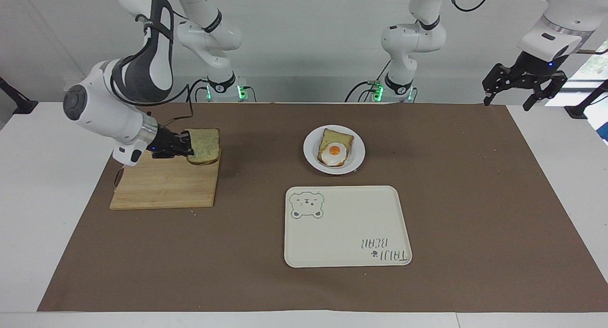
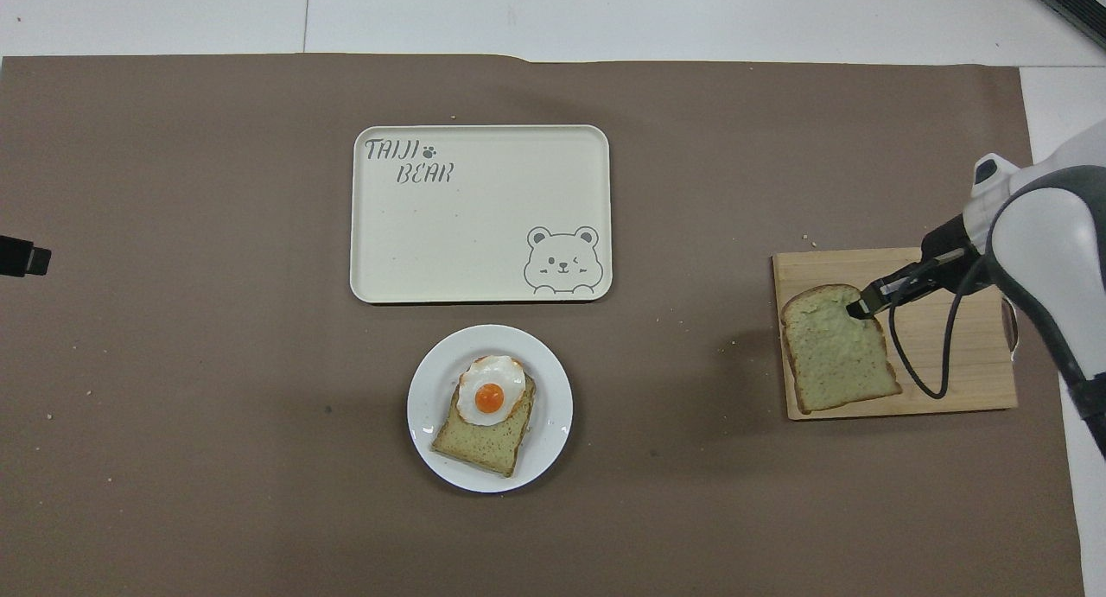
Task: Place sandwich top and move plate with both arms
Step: 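Lift the bread slice with the right gripper toward the white plate, then lower the bread slice onto the egg and open the right gripper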
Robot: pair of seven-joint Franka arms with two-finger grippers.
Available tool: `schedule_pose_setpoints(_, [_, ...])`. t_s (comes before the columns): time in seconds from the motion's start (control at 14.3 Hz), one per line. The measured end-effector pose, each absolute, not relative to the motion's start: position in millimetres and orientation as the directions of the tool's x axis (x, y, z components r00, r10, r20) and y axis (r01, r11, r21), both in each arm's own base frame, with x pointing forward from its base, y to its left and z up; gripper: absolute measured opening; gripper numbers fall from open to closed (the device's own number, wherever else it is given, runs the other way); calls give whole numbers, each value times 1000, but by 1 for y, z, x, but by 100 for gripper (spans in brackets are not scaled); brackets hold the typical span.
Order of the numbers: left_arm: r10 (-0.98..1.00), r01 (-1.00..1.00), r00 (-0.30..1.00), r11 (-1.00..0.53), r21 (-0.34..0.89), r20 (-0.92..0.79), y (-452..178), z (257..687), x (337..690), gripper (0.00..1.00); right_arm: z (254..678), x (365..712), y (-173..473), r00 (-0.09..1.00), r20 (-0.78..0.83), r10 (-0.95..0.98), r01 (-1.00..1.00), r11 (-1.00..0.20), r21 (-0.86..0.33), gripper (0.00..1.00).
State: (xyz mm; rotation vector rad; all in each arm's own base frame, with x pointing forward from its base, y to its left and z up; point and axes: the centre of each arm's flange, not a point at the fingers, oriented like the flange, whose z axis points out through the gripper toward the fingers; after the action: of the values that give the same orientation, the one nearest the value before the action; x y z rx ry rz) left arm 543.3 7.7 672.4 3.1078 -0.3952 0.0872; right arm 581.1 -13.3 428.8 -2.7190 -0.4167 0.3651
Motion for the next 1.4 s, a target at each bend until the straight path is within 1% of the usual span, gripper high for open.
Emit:
schedule_pose_setpoints(0.28, [-250,-250,967,-968,0,56,8,672,543,100,430,578,51,925,-240,295,175,-890,-421,10])
schedule_pose_setpoints(0.56, [-250,-250,967,-968,0,56,8,672,543,100,432,571,135,937,-266,225,118,-924,-364,10])
schedule_pose_setpoints(0.84, [-250,-250,967,-968,0,56,8,672,543,100,438,549,228,955,-248,164,79,-943,-323,10])
schedule_pose_setpoints(1.19, [-250,-250,967,-968,0,56,8,672,543,100,446,525,302,973,-209,103,28,-942,-333,10])
schedule_pose_setpoints(1.4, [-250,-250,967,-968,0,56,8,672,543,100,437,508,340,977,-187,97,31,-944,-330,10])
